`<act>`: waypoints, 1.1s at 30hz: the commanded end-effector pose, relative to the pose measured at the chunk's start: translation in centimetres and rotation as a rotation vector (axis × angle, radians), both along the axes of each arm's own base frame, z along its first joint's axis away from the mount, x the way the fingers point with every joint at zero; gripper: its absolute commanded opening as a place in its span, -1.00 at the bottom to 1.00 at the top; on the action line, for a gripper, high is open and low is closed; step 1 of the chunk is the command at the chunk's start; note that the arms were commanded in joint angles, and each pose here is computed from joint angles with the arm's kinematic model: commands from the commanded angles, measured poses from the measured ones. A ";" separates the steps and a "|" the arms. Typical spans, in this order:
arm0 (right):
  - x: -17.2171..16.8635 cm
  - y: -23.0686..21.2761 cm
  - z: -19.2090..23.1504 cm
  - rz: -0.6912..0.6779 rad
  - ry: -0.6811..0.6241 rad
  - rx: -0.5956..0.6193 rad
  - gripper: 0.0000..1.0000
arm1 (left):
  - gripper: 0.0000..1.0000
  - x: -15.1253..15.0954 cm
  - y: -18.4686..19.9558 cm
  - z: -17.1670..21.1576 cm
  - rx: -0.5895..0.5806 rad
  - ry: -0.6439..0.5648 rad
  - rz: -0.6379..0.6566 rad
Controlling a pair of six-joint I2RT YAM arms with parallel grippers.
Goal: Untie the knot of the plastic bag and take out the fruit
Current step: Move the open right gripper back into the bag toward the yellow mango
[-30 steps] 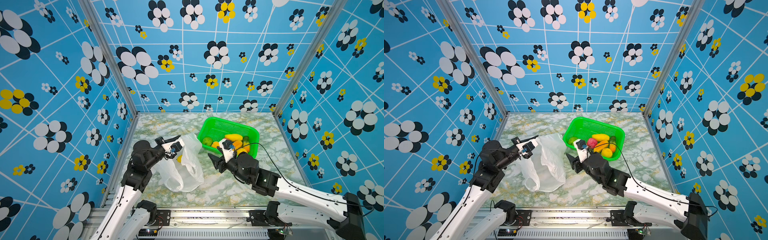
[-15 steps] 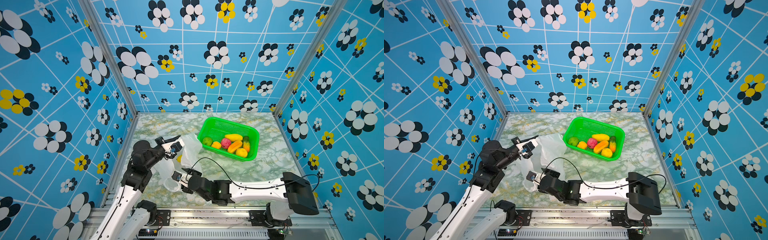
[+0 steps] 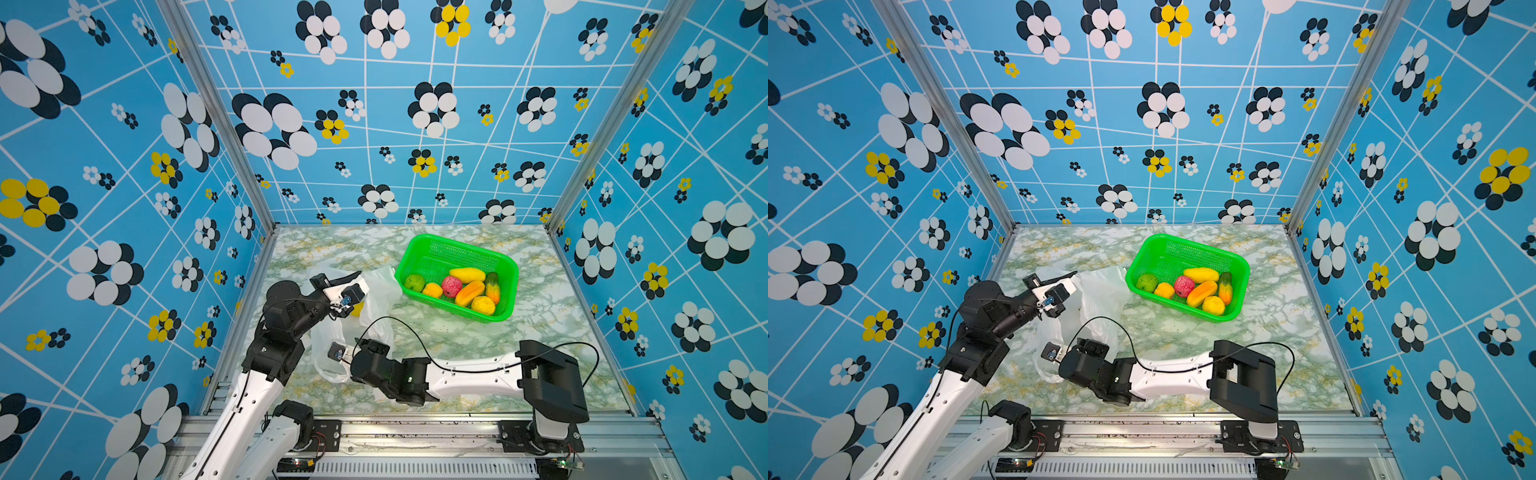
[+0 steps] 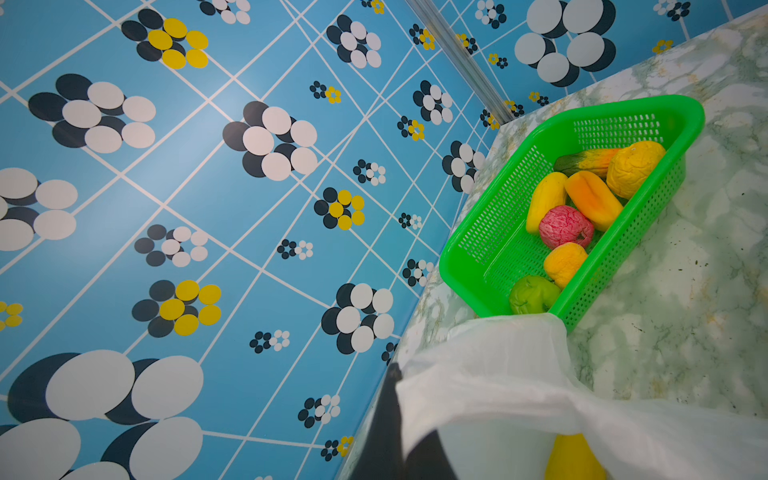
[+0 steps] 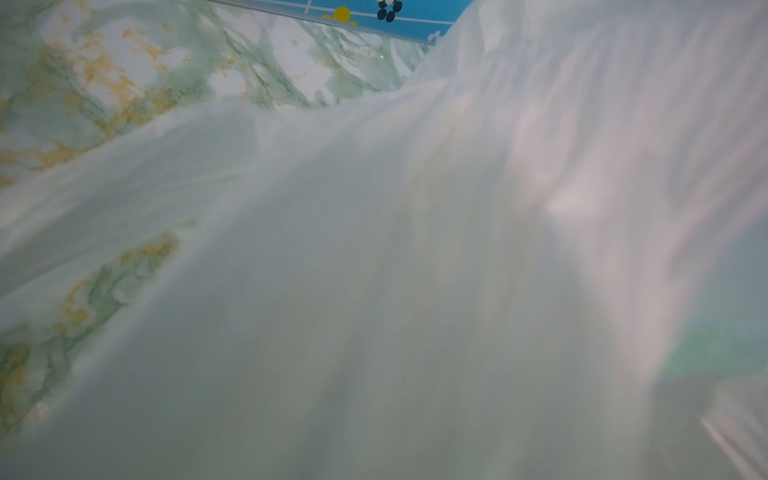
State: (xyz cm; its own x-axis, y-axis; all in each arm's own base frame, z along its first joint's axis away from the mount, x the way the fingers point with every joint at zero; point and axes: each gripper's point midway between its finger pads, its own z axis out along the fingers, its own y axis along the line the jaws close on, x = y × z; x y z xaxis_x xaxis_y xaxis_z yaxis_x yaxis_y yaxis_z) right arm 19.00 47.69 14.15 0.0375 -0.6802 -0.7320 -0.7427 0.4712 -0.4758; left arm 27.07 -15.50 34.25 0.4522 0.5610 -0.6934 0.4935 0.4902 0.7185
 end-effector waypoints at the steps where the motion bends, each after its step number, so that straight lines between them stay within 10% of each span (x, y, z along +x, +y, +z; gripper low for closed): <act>1: 1.5 -0.8 -0.3 -0.066 0.034 0.011 0.02 | -1.00 -0.5 0.0 0.3 -0.010 -0.013 -0.011; 15: 0.9 -4.1 4.0 0.034 0.181 0.332 0.69 | -1.00 -0.5 0.0 0.4 -0.012 -0.015 -0.015; 33: 6.4 -2.1 -2.9 -0.280 0.204 0.067 0.55 | -1.00 -0.5 -0.1 0.5 -0.014 -0.014 -0.018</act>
